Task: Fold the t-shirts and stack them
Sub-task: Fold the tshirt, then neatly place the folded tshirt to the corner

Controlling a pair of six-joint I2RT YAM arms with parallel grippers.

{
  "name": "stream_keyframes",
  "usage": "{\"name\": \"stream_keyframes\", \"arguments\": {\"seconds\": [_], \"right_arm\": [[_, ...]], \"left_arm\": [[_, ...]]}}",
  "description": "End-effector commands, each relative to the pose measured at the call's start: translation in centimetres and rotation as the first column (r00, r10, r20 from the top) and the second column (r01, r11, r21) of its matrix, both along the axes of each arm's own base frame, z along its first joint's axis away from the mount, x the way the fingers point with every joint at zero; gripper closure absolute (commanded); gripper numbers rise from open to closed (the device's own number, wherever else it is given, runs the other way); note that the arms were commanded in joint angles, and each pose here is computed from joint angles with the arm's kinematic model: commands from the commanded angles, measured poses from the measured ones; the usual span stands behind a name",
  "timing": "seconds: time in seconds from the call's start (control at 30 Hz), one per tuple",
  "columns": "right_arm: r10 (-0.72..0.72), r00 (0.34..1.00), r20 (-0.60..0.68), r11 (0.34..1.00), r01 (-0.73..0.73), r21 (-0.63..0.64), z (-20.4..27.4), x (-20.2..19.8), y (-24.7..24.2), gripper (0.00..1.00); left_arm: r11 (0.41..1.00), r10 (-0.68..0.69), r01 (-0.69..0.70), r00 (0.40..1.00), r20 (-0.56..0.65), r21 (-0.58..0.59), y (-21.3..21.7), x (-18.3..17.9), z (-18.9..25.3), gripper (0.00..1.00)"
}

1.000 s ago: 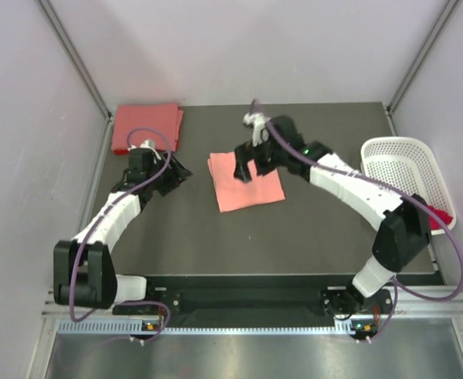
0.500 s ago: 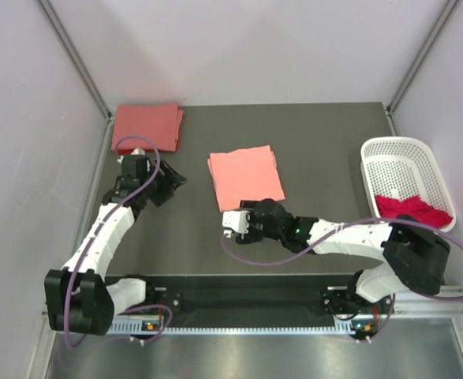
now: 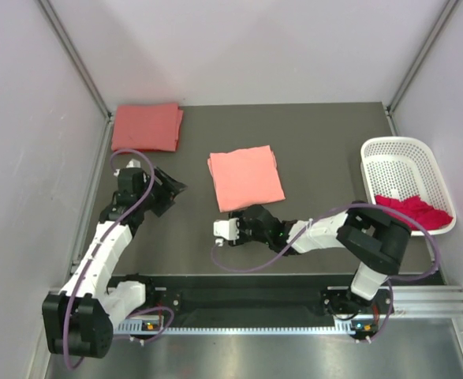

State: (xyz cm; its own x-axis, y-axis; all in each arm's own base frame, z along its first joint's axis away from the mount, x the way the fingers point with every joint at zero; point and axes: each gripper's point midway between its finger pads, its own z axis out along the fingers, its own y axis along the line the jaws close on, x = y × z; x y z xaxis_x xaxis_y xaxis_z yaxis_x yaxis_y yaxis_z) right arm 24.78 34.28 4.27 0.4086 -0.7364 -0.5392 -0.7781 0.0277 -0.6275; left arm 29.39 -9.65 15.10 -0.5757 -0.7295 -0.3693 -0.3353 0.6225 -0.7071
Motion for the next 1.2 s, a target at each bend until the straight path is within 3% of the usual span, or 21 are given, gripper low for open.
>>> {"name": "stream_keyframes", "arguments": {"seconds": [0.0,0.43,0.67,0.83,0.97,1.17], "right_arm": [[0.05,0.996,0.069,0.989,-0.059,0.132,3.6,0.8,4.3,0.46],[0.038,0.997,0.072,0.998,-0.042,0.052,0.3,3.0,6.5,0.58],[-0.003,0.998,0.064,1.0,0.002,0.027,-1.0,4.6,6.5,0.75],[-0.022,0.999,0.038,0.999,0.02,0.029,-0.8,5.9,6.5,0.99],[-0.007,1.0,0.029,0.998,0.006,0.055,0.9,5.9,6.7,1.0],[0.002,1.0,0.031,0.995,-0.005,0.101,4.0,5.9,6.4,1.0]], "left_arm": [[0.999,0.032,-0.032,0.998,0.051,0.0,0.7,0.5,0.9,0.25],[1.0,0.028,-0.028,0.999,-0.026,-0.006,1.7,0.7,-0.1,0.23],[1.0,0.008,-0.006,0.998,-0.066,0.024,1.9,0.5,-0.5,0.21],[1.0,0.017,-0.016,0.996,-0.09,0.007,2.3,0.7,-1.0,0.17],[0.998,-0.018,0.014,0.998,-0.063,-0.061,1.1,1.6,-1.5,0.15],[0.976,-0.077,0.042,0.985,-0.154,-0.216,-1.1,3.1,-5.2,0.15]]}}
